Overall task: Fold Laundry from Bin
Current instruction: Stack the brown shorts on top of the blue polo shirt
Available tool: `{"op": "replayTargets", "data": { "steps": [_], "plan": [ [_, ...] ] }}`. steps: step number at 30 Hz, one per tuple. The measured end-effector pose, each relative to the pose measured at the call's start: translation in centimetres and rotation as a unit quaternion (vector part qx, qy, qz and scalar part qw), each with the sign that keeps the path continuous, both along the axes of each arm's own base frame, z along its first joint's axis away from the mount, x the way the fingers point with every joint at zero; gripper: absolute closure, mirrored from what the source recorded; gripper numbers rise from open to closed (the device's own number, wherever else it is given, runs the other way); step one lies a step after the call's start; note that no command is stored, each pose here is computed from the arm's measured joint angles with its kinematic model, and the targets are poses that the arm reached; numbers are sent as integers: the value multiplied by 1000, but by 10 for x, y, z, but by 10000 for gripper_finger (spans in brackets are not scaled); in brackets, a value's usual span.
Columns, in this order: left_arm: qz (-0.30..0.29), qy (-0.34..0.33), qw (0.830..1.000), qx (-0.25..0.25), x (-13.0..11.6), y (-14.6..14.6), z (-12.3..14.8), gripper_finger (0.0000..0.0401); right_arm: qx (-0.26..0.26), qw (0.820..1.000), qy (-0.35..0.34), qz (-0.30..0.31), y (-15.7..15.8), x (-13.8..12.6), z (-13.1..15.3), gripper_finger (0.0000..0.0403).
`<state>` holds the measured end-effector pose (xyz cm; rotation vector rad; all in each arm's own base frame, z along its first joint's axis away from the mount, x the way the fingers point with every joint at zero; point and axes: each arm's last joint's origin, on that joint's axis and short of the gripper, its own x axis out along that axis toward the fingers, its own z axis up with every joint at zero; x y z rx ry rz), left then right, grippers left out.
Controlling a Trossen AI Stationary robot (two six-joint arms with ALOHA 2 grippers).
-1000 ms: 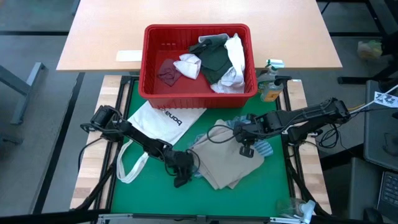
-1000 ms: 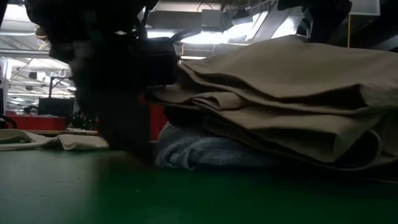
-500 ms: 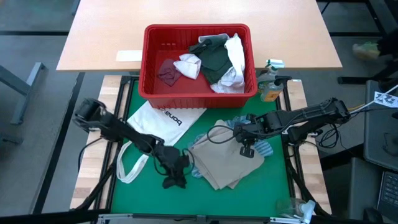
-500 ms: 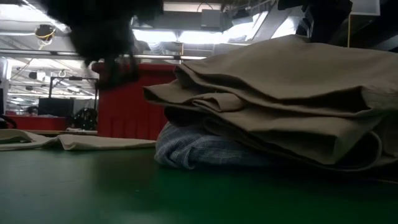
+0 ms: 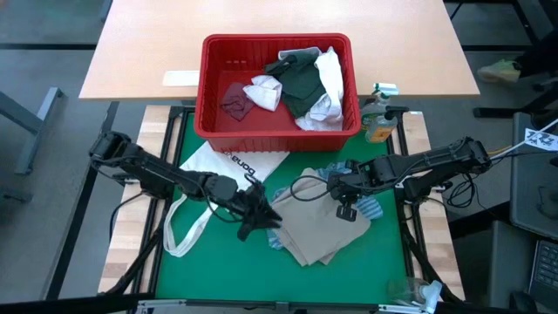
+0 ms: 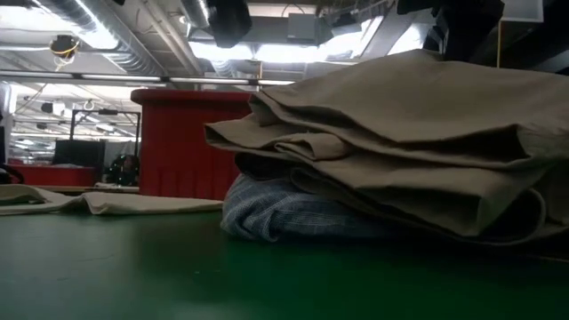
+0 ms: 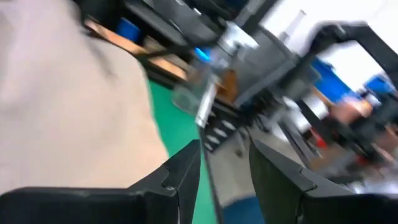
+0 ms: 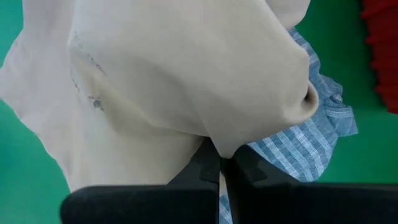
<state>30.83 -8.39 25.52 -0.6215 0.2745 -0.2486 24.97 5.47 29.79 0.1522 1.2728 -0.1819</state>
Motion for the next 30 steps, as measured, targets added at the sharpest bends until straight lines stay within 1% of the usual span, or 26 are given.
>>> {"op": "replayTargets", "data": {
  "steps": [2, 5, 8, 12, 16, 20, 24, 27, 30],
  "plan": [
    [30, 5, 1000, -1, 1, 5, -1, 269, 1, 1000, 0, 0, 0, 0, 0, 400],
    [43, 4, 999, 3, 3, 11, -1, 263, 2, 1000, 0, 0, 0, 0, 0, 400],
    [55, 3, 998, 8, 4, 16, -1, 249, 2, 1000, 1, 0, 0, 0, 0, 400],
    [100, 6, 995, 15, 6, 27, -2, 223, 2, 1000, 0, 0, 0, 0, 0, 400],
    [157, 19, 987, 35, 8, 44, -5, 206, 2, 1000, 0, 0, 0, 0, 0, 400],
    [205, 26, 976, 69, 11, 64, -9, 205, 2, 1000, 0, 0, 0, 0, 0, 400],
    [225, 38, 971, 72, 17, 82, -18, 206, 2, 1000, 0, 0, 0, 0, 0, 400],
    [218, 43, 973, 67, 25, 90, -30, 206, 2, 1000, -1, 1, 0, 0, 0, 400],
    [203, 26, 977, 58, 34, 95, -40, 206, 3, 1000, -3, 1, 0, 1, 0, 400]
  ]
}}
